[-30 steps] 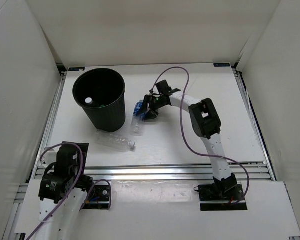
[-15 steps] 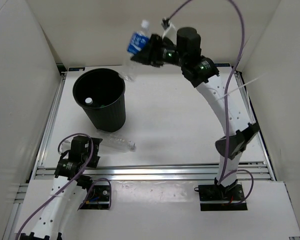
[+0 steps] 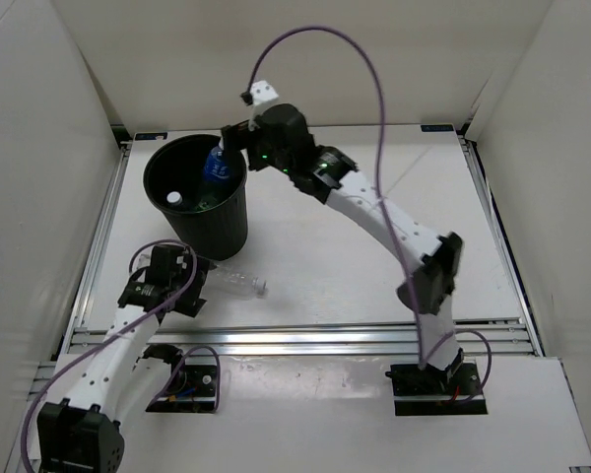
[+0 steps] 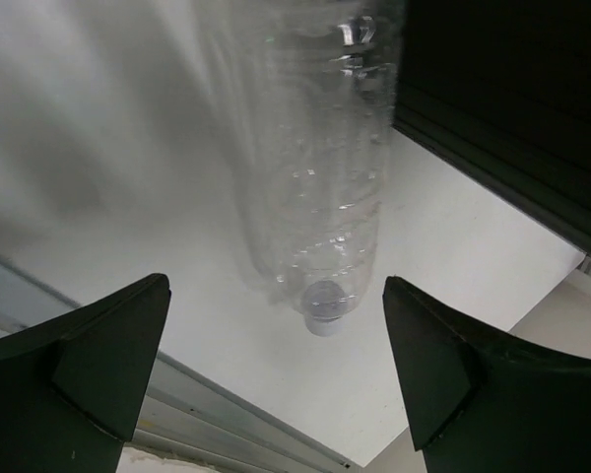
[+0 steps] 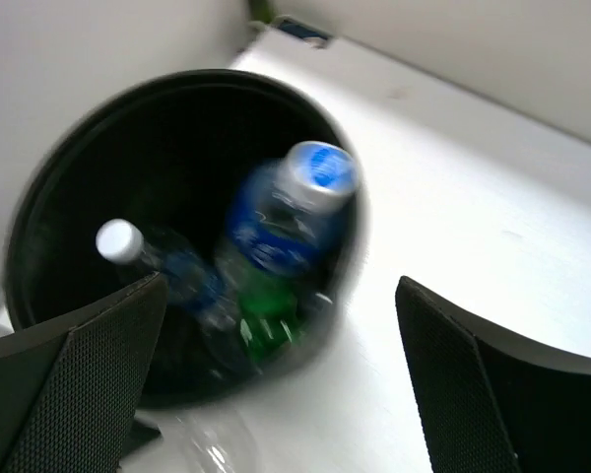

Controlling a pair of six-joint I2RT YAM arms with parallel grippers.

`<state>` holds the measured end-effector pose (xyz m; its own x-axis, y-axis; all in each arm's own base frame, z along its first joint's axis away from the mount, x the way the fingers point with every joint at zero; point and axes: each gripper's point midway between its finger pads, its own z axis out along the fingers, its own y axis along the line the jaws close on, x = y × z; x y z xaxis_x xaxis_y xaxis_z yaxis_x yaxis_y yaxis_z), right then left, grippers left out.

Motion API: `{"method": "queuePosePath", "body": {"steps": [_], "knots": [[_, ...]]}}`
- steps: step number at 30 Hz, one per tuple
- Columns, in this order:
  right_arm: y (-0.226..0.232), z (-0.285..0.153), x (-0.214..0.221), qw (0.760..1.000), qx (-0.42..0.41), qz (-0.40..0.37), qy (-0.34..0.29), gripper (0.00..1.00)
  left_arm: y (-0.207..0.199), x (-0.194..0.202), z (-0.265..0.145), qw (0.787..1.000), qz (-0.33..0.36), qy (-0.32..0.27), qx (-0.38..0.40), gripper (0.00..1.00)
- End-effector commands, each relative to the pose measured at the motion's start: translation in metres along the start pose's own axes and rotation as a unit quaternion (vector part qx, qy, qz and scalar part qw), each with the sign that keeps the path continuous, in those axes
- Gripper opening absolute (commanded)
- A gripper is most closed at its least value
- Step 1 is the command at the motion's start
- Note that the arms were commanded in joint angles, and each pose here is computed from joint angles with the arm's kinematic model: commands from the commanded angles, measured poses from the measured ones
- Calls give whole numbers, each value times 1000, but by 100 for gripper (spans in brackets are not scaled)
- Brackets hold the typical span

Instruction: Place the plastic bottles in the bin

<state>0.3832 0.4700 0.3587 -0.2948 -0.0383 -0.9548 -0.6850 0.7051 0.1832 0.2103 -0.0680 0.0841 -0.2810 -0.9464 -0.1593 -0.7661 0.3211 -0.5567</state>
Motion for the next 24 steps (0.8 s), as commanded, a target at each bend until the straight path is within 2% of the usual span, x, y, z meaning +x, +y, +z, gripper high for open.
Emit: {"method": "queuePosePath", "body": {"steps": [1,3,4,8,13,20,24], "knots": [[-42,-181,-184,967,94,-12,-237,100,-45,-4,-5,998,15,6,54,100],[-64,-195,-172,972,118,6,-206,100,-46,-3,6,999,16,9,37,100],[-71,-195,-142,980,127,3,-150,100,-55,-6,6,999,15,3,43,100],[-75,-209,-90,989,131,9,-65,100,-69,-13,23,999,20,-8,33,100],[-76,-243,-72,990,129,13,-55,100,-67,-11,44,1000,22,-3,8,100],[-89,-257,-60,988,153,-21,-24,100,-23,5,68,997,30,23,-61,100],[-97,-261,-58,986,164,-30,-18,100,5,17,68,995,30,48,-81,83]]}}
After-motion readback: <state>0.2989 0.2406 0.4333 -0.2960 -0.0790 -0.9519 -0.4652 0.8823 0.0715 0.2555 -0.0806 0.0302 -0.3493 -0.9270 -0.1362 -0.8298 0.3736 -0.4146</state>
